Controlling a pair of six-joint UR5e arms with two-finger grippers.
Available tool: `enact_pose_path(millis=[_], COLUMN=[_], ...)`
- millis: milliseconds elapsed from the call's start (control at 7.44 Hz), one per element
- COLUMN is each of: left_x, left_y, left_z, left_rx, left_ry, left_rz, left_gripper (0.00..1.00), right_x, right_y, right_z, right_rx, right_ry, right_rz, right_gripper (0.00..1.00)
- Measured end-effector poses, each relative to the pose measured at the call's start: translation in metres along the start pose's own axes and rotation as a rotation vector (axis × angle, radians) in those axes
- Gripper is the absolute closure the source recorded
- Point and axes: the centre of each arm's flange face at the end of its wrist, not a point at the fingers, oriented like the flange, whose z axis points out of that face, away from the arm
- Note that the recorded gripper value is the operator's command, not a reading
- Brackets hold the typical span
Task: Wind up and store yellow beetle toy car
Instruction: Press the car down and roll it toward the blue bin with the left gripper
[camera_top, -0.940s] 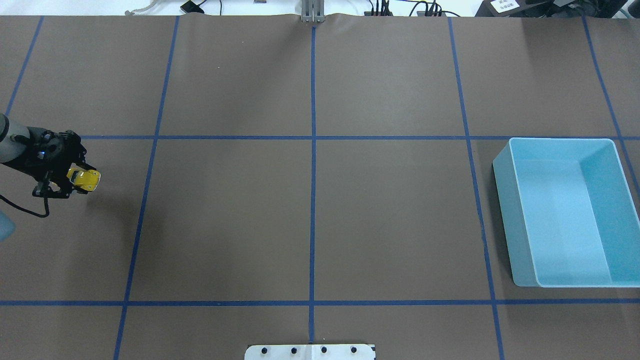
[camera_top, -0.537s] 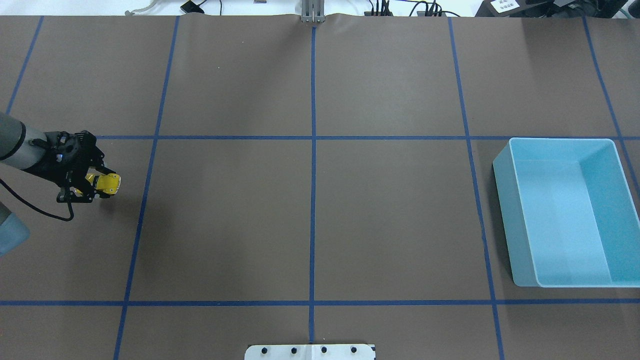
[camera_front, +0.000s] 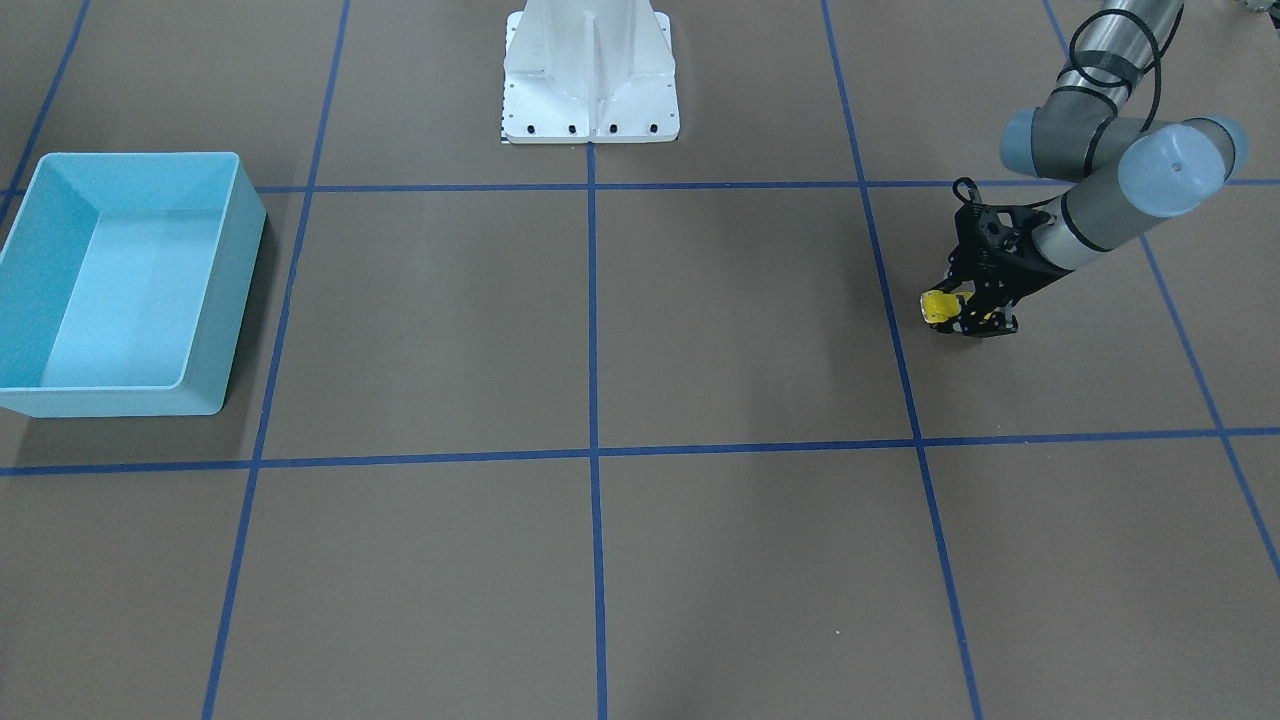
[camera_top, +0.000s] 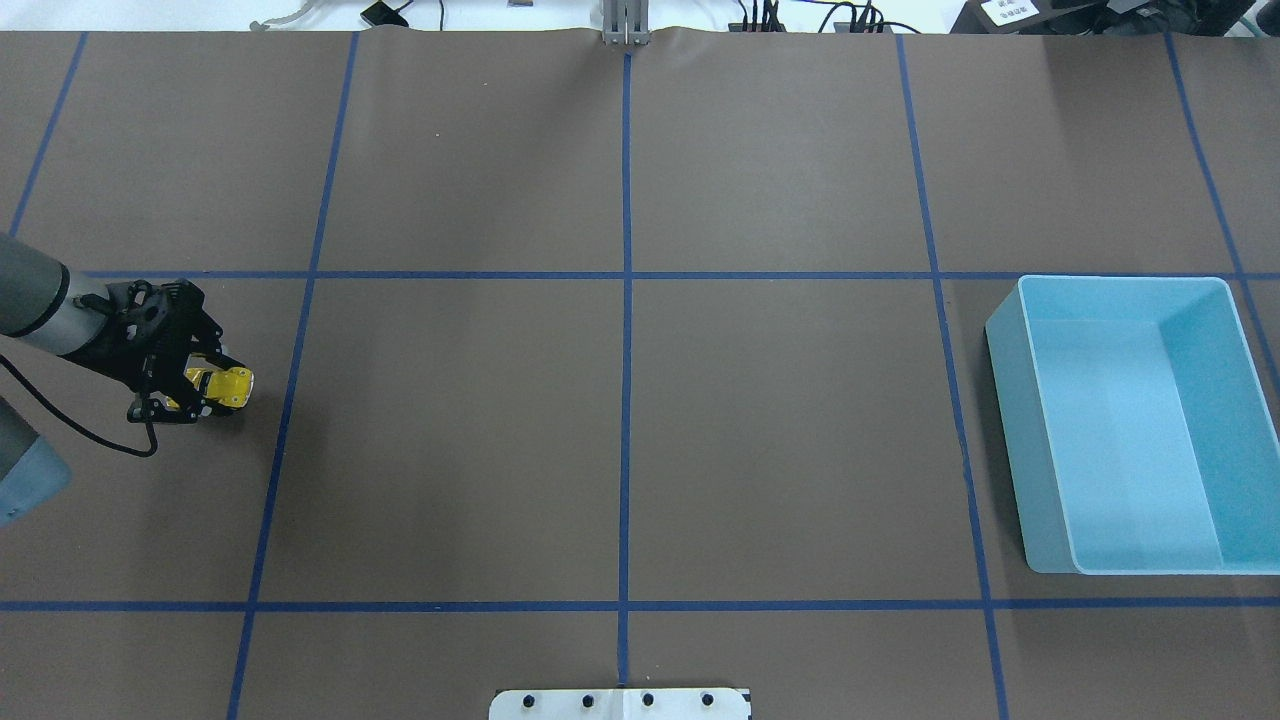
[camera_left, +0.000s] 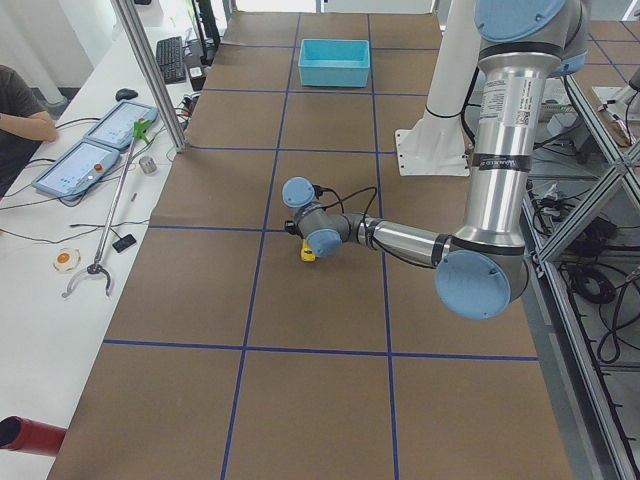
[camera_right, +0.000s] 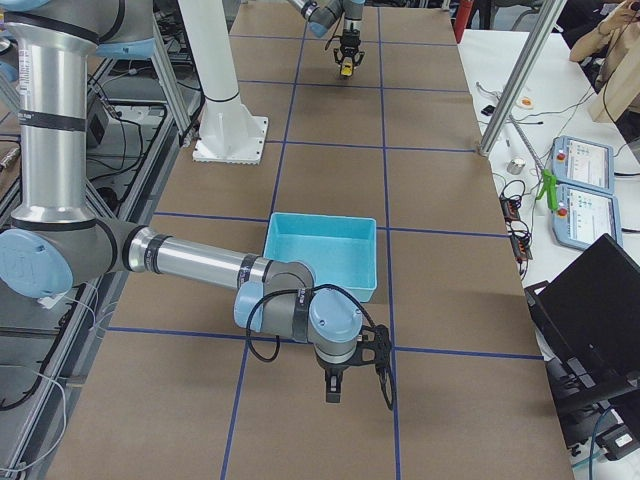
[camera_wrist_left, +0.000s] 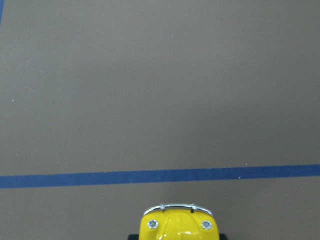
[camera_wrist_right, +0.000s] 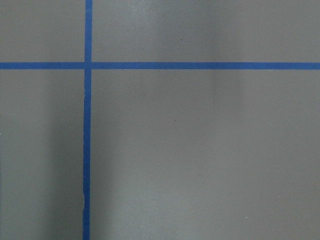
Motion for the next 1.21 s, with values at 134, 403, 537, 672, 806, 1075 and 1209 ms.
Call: enact_pose_path(millis=[134, 403, 537, 672, 806, 1075, 1209], left_x=[0.001, 0.002, 0.002, 0.003, 0.003, 0.005, 0.006], left_y=[0.006, 0.011, 0.012, 0.013, 0.013, 0.016, 0.018], left_z=[0.004, 0.007, 0.008, 0.008, 0.008, 0.009, 0.009], left_rx=[0.004, 0.013, 0.014, 0.015, 0.017, 0.024, 0.029], left_ry=[0.011, 0.026, 0.031, 0.034, 0.038, 0.054, 0.057], left_rz=[-0.003, -0.003, -0.004, -0.004, -0.004, -0.006, -0.005], left_gripper=[1.00, 1.00, 1.00, 1.00, 1.00, 1.00, 1.00], right_x=[0.000, 0.000, 0.000, 0.000, 0.000, 0.000, 0.000], right_y=[0.000, 0.000, 0.000, 0.000, 0.000, 0.000, 0.000], right_z=[0.000, 0.000, 0.000, 0.000, 0.000, 0.000, 0.000], right_rx=[0.000, 0.000, 0.000, 0.000, 0.000, 0.000, 0.000], right_ry=[0.000, -0.001, -0.001, -0.001, -0.001, -0.002, -0.002], right_rz=[0.000, 0.000, 0.000, 0.000, 0.000, 0.000, 0.000], right_gripper=[0.00, 0.00, 0.00, 0.00, 0.00, 0.00, 0.00])
